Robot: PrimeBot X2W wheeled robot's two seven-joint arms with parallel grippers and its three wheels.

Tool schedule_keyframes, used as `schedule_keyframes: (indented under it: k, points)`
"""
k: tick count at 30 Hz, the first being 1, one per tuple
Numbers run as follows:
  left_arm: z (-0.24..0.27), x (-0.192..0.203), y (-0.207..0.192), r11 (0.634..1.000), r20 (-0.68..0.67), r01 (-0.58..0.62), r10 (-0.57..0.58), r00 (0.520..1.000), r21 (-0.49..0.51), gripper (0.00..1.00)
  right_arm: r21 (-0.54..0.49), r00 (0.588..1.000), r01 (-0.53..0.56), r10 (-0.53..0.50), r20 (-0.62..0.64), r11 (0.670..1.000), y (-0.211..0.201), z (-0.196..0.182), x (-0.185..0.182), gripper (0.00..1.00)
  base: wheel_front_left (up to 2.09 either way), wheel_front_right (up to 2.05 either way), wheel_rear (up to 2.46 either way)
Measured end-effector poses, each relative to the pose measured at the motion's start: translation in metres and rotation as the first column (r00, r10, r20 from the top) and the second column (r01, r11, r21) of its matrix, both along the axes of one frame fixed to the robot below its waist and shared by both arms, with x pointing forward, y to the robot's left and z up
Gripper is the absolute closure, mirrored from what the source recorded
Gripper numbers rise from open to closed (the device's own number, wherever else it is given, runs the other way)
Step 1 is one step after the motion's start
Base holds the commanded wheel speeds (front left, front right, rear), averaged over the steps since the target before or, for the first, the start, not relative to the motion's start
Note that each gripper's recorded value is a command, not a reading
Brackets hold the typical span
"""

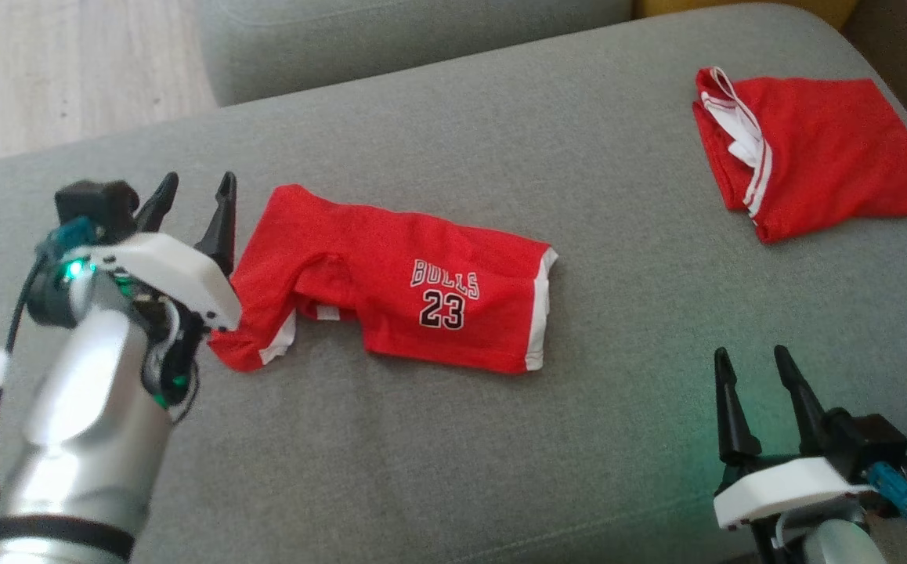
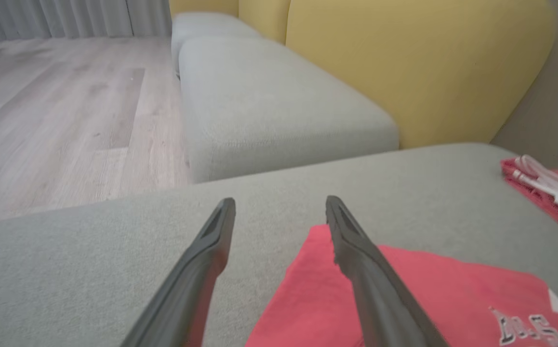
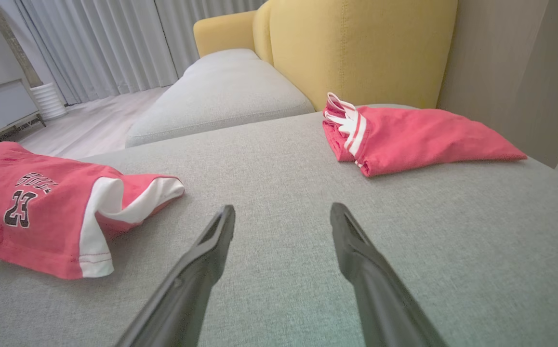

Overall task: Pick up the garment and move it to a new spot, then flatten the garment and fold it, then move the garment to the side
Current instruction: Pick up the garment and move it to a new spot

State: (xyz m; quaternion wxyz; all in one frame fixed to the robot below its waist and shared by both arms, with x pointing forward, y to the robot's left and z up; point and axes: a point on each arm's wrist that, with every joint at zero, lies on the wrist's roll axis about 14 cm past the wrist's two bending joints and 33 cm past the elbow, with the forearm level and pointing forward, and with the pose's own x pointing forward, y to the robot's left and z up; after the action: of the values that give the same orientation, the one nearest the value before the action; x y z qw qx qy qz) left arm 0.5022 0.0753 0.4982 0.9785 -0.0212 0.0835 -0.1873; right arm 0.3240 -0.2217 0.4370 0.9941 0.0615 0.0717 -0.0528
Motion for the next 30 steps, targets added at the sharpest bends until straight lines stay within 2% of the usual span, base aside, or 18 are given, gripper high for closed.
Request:
schedule_keyframes:
  k: [4, 8, 15, 21, 30]
  points:
    - [0.014, -0.016, 0.003, 0.994, 0.088, -0.045, 0.054, 0.995, -0.097, 0.0, -0.014, 1.0, -0.013, 0.013, 0.02, 1.0, 0.002, 0.006, 0.003, 0.0, 0.0, 0.0, 0.0]
    - [0.0, -0.052, 0.011, 0.984, 0.082, -0.094, 0.107, 0.991, -0.149, 0.0, -0.02, 0.999, -0.035, 0.035, 0.021, 0.999, 0.008, 0.006, 0.001, 0.0, 0.0, 0.0, 0.0]
    - [0.0, -0.114, 0.033, 0.961, 0.112, -0.202, 0.225, 0.968, -0.188, 0.0, -0.029, 0.997, -0.076, 0.077, 0.032, 0.997, 0.019, 0.009, 0.005, 0.0, 0.0, 0.0, 0.0]
    - [-0.015, -0.167, 0.062, 0.941, 0.092, -0.302, 0.317, 0.944, -0.152, 0.0, -0.027, 0.99, -0.137, 0.137, 0.028, 0.99, 0.037, 0.007, 0.011, 0.0, 0.0, 0.0, 0.0]
    - [-0.016, -0.195, 0.092, 0.914, 0.108, -0.385, 0.399, 0.911, -0.125, 0.0, -0.016, 0.98, -0.197, 0.197, 0.024, 0.98, 0.056, 0.006, 0.016, 0.0, 0.0, 0.0, 0.0]
